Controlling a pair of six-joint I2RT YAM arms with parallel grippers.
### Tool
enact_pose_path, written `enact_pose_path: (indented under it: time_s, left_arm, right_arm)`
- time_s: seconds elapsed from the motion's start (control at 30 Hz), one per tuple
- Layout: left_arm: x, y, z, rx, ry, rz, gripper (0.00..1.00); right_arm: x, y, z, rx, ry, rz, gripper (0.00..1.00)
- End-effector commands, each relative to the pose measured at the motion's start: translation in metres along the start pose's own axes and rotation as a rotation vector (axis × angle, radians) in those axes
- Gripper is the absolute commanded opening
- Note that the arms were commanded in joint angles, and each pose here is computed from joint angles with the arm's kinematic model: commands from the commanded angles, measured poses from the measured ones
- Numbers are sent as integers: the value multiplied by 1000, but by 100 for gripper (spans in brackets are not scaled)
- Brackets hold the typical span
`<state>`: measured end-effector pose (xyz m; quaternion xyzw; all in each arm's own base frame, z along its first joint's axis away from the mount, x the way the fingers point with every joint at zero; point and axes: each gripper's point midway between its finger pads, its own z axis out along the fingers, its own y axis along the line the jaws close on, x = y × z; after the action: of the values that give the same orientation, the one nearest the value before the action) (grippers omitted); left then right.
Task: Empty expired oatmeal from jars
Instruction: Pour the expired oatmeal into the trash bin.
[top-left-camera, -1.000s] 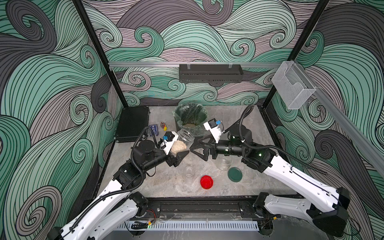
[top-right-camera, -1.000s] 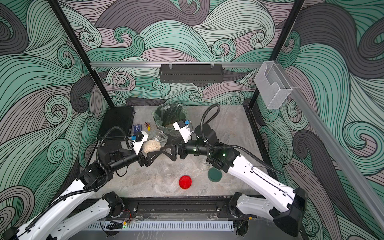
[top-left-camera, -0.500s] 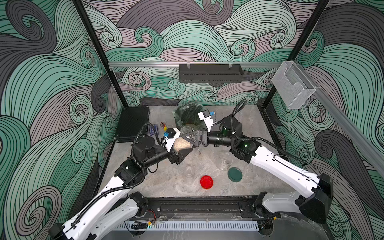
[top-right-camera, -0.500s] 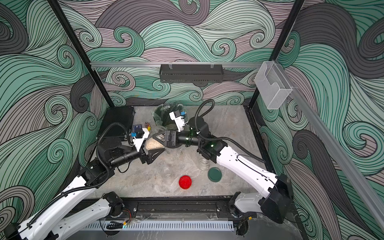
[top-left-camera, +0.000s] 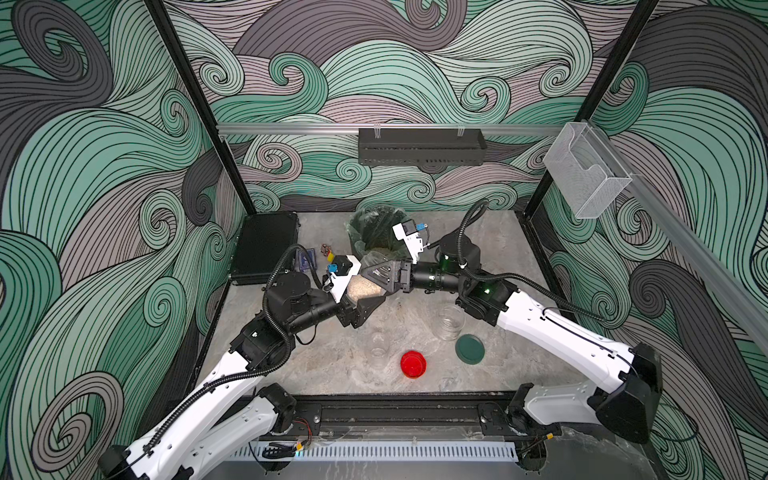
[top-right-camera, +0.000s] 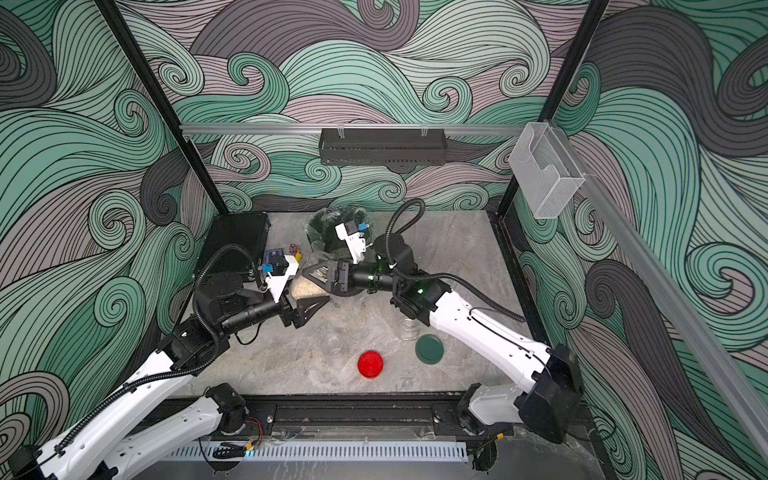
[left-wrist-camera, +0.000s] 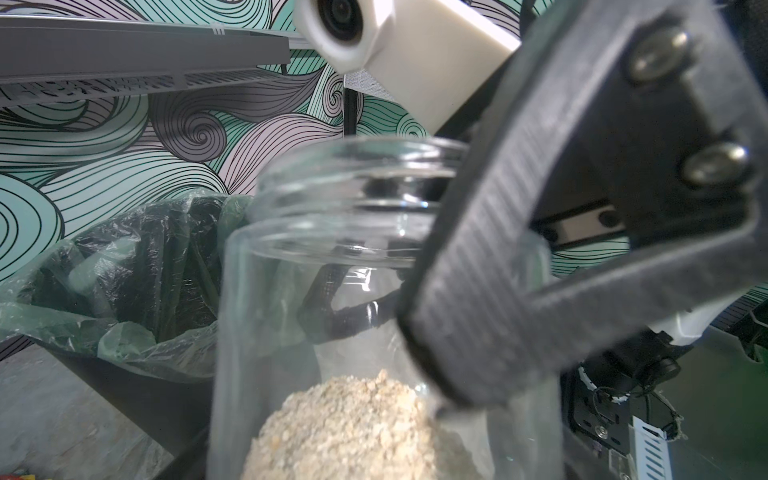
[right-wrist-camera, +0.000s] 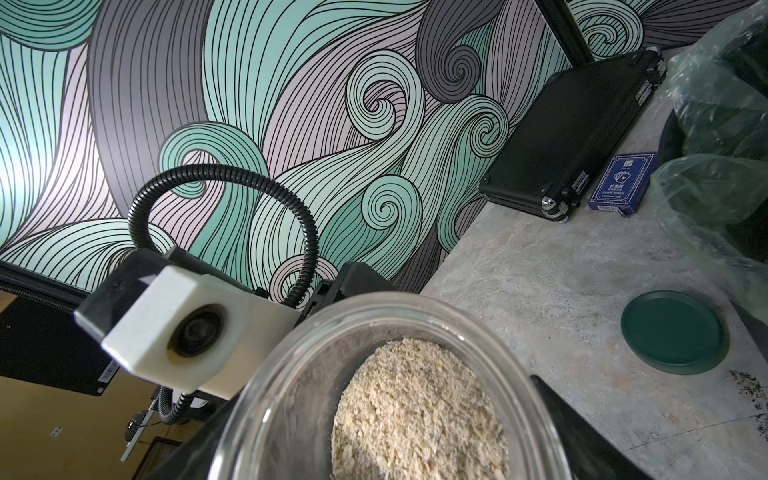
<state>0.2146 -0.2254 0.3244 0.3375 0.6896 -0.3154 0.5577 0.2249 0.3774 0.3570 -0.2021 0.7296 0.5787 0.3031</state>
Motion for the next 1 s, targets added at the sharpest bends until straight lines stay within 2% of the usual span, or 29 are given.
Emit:
enact_pose_path:
  time_s: [0.0,0.07,0.13,0.27,0.4,0.73,0.97]
  left_arm:
    - [-66,-7,-15,8,-197,88,37]
    - [-66,-6,-15,4,-197,88,42]
    - [-65,-5,-14,-3,-193,89,54]
    - [-64,-1,-13,-23,-193,101,97]
    - [-66,5,-13,-57,-219,103,99]
    - [-78,17,5,-82,-337,57,99]
    - [-89,27,9,-130,-414,103,99]
  right_arm:
    - [-8,10,-4,4,-20,-2,62]
    - [-10,11,-4,2,-23,6,54]
    - [-12,13,-4,-7,-32,14,44]
    - [-23,15,-8,-16,-68,37,33]
    - [-43,14,-15,-31,-122,66,28]
    - [-88,7,-34,-32,-222,100,26]
    - [-114,15,-43,-73,-261,137,26]
